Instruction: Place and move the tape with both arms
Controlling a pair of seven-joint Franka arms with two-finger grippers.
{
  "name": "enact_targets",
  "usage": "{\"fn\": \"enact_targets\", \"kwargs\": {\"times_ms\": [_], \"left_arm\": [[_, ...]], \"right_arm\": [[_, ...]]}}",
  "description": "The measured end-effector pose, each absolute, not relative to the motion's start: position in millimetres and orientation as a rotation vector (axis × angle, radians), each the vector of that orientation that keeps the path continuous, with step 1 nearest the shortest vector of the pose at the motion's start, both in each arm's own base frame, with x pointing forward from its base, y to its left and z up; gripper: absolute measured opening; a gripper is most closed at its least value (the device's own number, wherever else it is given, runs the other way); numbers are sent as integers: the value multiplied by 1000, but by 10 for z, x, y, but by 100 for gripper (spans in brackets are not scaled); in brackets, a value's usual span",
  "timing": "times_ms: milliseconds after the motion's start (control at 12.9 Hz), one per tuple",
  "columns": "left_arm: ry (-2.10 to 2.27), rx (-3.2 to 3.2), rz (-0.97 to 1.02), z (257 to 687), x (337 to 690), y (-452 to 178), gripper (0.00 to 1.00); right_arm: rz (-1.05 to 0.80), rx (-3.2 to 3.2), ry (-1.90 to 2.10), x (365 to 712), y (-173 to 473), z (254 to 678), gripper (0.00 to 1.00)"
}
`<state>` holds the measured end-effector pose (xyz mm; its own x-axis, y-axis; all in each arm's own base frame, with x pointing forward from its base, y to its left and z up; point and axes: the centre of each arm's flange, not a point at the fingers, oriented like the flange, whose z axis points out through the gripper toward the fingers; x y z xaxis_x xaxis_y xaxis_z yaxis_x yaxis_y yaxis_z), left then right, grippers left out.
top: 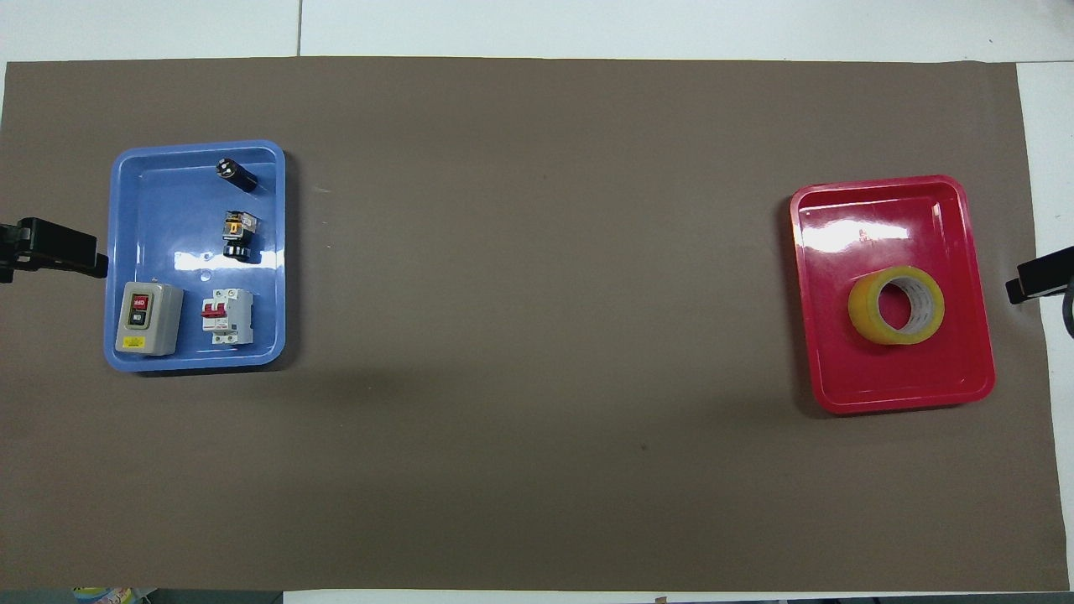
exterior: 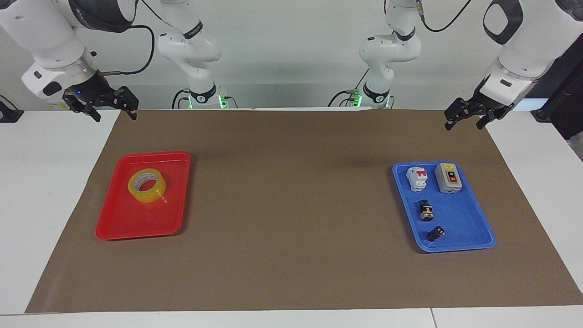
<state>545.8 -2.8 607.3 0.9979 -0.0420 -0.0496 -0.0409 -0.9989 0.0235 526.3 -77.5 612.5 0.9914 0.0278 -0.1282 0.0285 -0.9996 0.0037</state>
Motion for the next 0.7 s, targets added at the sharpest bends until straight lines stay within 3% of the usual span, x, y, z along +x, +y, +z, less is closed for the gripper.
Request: {"fn": "enact_targets", "kwargs": {"times_ms": [696], "left_arm": [[-65,3117,-78,6073,5458,-28,100]], "right_arm": [[-156,3122,33,5286,-804,6181,100]]}}
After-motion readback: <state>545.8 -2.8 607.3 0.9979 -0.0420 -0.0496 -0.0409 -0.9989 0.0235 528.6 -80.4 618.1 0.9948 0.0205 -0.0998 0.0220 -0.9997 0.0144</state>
